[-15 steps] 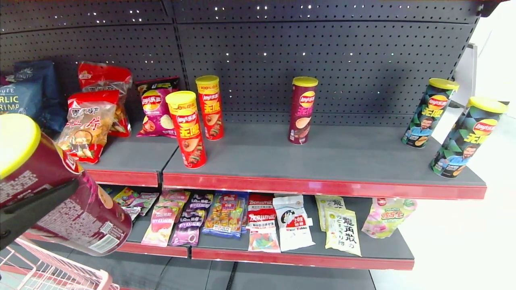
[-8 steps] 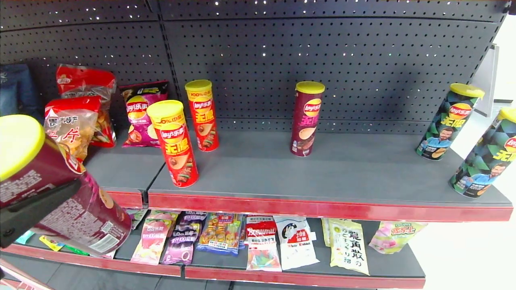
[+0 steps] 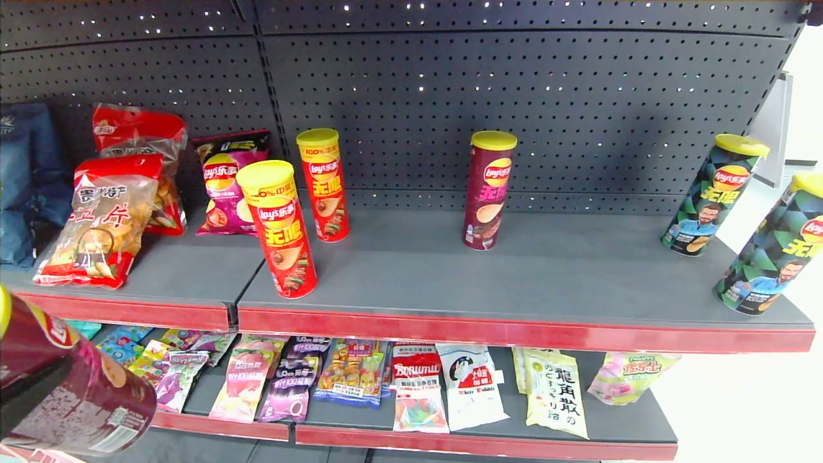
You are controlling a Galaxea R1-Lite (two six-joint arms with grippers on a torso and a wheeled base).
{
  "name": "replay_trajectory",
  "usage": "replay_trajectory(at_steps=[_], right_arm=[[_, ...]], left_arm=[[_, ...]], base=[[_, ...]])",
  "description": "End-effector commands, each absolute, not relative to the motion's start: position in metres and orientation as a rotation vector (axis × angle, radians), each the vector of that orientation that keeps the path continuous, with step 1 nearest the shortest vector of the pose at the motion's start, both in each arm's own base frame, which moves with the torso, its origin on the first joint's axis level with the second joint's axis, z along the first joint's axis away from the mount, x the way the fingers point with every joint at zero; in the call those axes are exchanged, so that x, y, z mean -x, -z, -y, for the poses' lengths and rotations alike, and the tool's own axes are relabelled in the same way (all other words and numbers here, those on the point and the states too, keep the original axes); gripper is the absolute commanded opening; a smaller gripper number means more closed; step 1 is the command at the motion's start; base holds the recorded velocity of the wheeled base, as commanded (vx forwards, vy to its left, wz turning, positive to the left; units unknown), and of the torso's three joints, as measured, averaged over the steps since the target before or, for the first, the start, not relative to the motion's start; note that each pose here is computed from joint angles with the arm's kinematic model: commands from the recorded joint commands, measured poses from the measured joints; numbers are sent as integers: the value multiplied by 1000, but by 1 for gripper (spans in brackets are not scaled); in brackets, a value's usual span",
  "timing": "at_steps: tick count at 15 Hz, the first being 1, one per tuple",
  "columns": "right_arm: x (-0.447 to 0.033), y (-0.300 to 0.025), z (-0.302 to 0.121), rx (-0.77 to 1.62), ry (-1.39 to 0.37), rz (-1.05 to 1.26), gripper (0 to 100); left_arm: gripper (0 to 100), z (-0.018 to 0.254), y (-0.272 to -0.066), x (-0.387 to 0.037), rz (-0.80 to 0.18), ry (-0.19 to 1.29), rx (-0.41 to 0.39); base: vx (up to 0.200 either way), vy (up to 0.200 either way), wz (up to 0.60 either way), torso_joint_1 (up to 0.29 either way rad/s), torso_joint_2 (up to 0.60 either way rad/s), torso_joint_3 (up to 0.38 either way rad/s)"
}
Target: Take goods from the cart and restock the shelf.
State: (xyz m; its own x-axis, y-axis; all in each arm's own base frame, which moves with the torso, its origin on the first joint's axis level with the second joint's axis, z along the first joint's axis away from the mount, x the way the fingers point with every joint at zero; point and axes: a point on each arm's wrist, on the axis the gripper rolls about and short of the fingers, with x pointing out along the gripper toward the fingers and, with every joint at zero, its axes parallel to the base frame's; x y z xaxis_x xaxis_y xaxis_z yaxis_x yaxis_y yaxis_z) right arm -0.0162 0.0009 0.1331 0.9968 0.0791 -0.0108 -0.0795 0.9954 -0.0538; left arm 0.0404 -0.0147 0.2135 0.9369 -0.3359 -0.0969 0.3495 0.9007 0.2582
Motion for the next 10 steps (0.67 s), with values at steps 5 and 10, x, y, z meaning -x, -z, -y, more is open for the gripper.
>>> replay_trajectory(at_steps=[5,10], right_arm=[[-160,-238,-61,143,-514,-176,100],[-238,-216,-99,148,-558,-205,100]], left_arm=[[0,9,-215,-27,7,299,-262],[0,8,-216,-27,5,260,-263]], base=[[0,0,0,0,0,0],[0,0,0,0,0,0]])
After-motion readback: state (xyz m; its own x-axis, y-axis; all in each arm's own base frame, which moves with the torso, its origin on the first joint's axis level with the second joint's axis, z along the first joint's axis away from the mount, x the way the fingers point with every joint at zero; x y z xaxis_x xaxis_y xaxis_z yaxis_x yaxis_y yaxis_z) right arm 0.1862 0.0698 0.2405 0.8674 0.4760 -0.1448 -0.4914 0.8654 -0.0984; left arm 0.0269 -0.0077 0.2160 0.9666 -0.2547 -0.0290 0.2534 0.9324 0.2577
